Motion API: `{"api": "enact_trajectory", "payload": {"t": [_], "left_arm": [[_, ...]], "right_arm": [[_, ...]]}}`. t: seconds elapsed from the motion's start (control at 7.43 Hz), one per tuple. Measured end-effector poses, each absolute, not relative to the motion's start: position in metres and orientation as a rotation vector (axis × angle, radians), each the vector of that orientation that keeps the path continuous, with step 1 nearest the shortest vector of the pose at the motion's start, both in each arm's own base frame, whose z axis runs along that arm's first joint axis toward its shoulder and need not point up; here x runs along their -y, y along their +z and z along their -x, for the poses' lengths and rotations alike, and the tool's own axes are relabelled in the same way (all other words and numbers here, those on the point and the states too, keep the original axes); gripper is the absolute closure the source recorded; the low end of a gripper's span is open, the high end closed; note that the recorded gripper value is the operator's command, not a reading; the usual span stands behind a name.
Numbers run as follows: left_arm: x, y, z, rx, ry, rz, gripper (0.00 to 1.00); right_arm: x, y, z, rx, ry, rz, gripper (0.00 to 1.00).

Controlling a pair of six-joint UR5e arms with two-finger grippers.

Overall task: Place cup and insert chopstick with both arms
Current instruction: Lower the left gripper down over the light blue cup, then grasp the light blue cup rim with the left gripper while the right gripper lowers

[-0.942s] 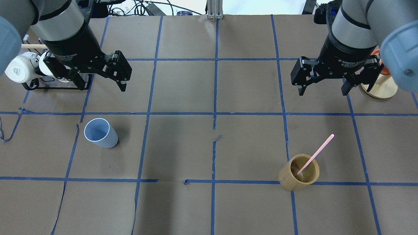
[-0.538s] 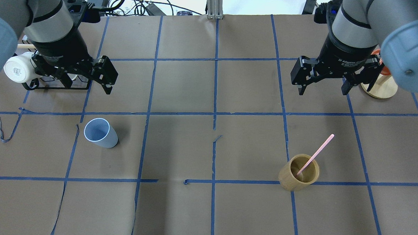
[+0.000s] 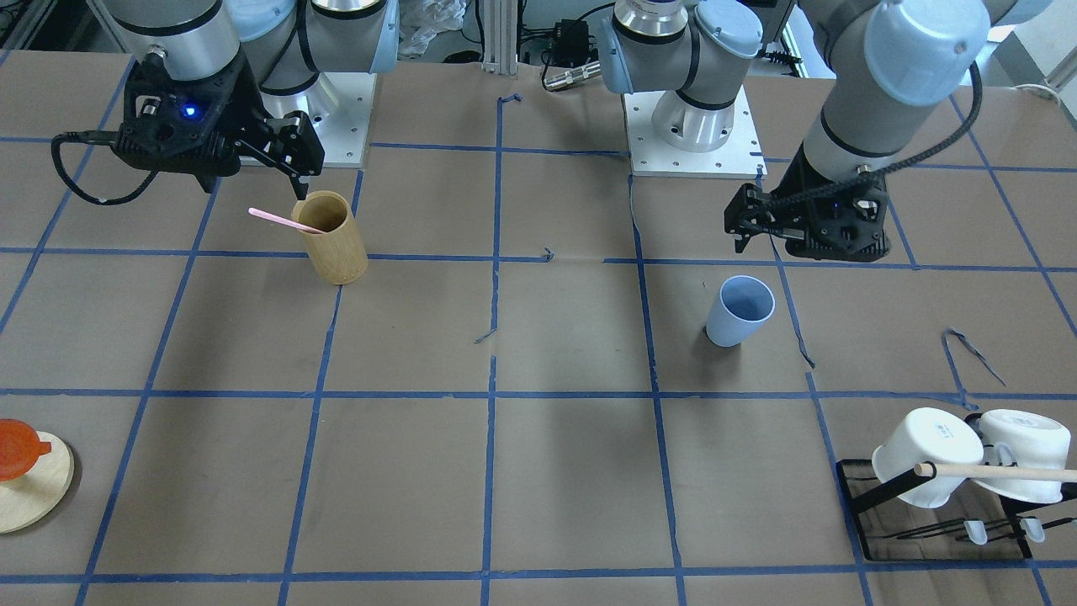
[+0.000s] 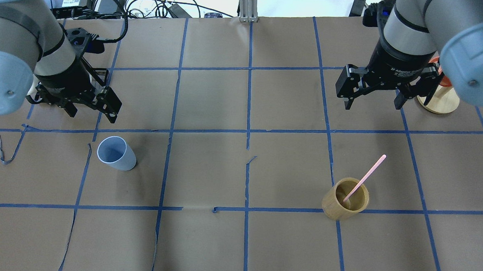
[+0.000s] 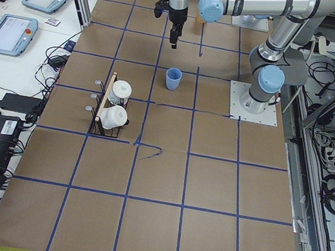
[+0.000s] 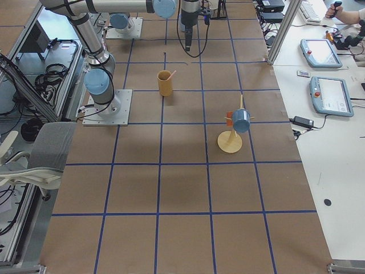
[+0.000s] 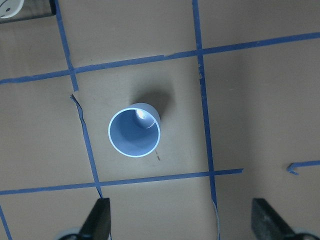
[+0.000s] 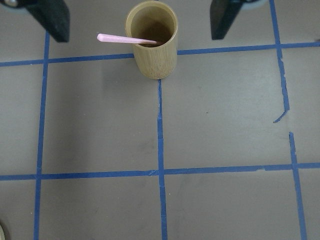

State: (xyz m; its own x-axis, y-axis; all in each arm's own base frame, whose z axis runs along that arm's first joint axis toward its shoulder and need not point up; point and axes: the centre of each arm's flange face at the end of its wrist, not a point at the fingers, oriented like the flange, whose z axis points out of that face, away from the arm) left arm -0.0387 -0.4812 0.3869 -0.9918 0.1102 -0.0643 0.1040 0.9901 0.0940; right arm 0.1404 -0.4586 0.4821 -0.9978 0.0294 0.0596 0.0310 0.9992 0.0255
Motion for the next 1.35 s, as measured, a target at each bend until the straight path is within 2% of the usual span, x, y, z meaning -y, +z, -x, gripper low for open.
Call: {"api": "enact_trajectory", "payload": {"t": [0.27,0.4,0.54,0.94,1.08,1.21,1.35], "left_arm": [[0.478,0.327,0.013,-3.068,0.146,-0.113,0.01],[0.477,0.307,0.009,-3.072,0.160,-0.093,0.06],[0.476,0.295,0.008,-3.076,0.179,-0.082,0.10],[0.478,0.280,0.020,-3.077,0.206,0.142,0.10],[0.478,0.278,0.029,-3.075,0.208,0.180,0.15],[0.479,0.276,0.036,-3.078,0.212,0.193,0.37],[0.479,0.272,0.041,-3.082,0.224,0.195,0.53]], "right_arm": [[0.459,0.483,-0.140,3.082,-0.034,0.047,0.00],[0.459,0.483,-0.140,3.082,-0.032,0.047,0.00],[0.459,0.483,-0.140,3.082,-0.031,0.047,0.00],[0.459,0.483,-0.140,3.082,-0.032,0.046,0.00],[0.459,0.482,-0.140,3.081,-0.033,0.047,0.00],[0.459,0.483,-0.140,3.081,-0.032,0.047,0.00],[0.459,0.482,-0.140,3.080,-0.037,0.047,0.00]]}}
